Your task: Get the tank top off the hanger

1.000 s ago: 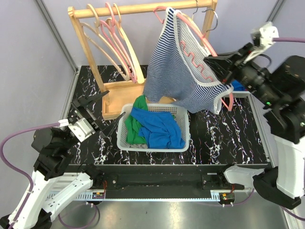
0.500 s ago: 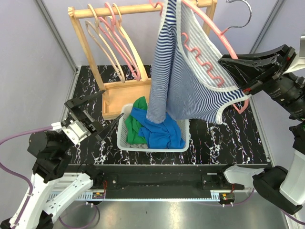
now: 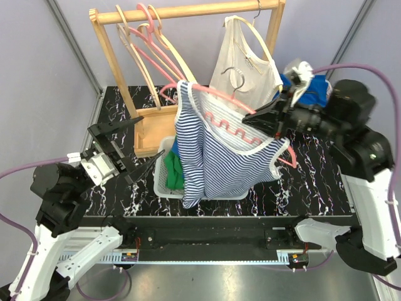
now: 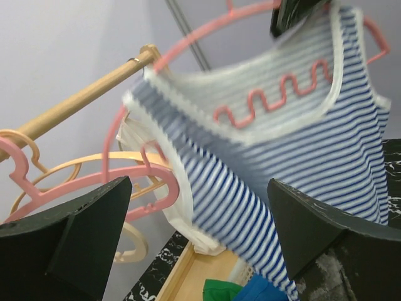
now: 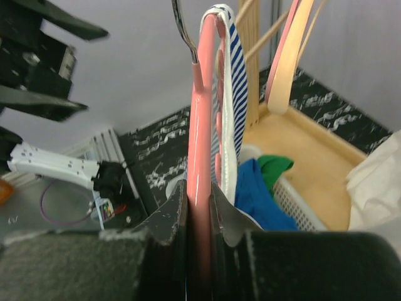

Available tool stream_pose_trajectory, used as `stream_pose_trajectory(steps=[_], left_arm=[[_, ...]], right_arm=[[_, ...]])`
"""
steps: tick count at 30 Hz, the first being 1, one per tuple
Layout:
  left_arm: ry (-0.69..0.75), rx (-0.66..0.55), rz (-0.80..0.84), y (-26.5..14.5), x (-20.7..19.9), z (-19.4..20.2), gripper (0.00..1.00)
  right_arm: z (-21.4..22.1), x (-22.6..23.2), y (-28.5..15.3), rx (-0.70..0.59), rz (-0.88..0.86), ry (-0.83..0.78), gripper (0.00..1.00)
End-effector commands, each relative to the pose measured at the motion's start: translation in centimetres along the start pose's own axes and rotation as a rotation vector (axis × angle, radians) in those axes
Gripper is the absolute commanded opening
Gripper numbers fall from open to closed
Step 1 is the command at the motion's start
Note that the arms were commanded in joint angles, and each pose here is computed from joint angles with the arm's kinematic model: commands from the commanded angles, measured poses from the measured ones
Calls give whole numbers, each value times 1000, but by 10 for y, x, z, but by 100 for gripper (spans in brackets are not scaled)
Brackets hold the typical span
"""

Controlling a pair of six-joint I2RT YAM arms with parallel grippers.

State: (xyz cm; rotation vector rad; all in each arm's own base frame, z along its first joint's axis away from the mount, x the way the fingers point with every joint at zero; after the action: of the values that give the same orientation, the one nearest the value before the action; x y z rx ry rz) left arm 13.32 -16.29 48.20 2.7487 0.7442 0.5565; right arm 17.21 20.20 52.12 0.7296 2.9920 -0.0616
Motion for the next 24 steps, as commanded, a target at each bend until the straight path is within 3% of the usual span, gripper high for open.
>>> stream_pose_trajectory(steps=[1,15,24], left_arm=[[-3,-23,91,10,-8,-15,99],[-138,60,132,45,0,10,99],[-176,97,54,44,7,26,99]], right_arm=[[11,9,6,-9,-88,-58,0],[40,30,2,55,-239,-102,0],[38,19,2,63,-173,-152,0]])
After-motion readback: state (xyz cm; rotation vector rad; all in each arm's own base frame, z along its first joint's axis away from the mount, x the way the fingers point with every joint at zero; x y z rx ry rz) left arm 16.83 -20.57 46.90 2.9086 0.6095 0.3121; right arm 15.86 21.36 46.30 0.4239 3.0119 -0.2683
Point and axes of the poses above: each gripper's point midway between its finger pads, its own y axis out along the fingers, its own x axis along the line the jaws close on, z = x × y, the point moved 1 cm from there along -y, back along the fingers, and after that the axes turned 12 degrees about -y, right-handed, at the moved point
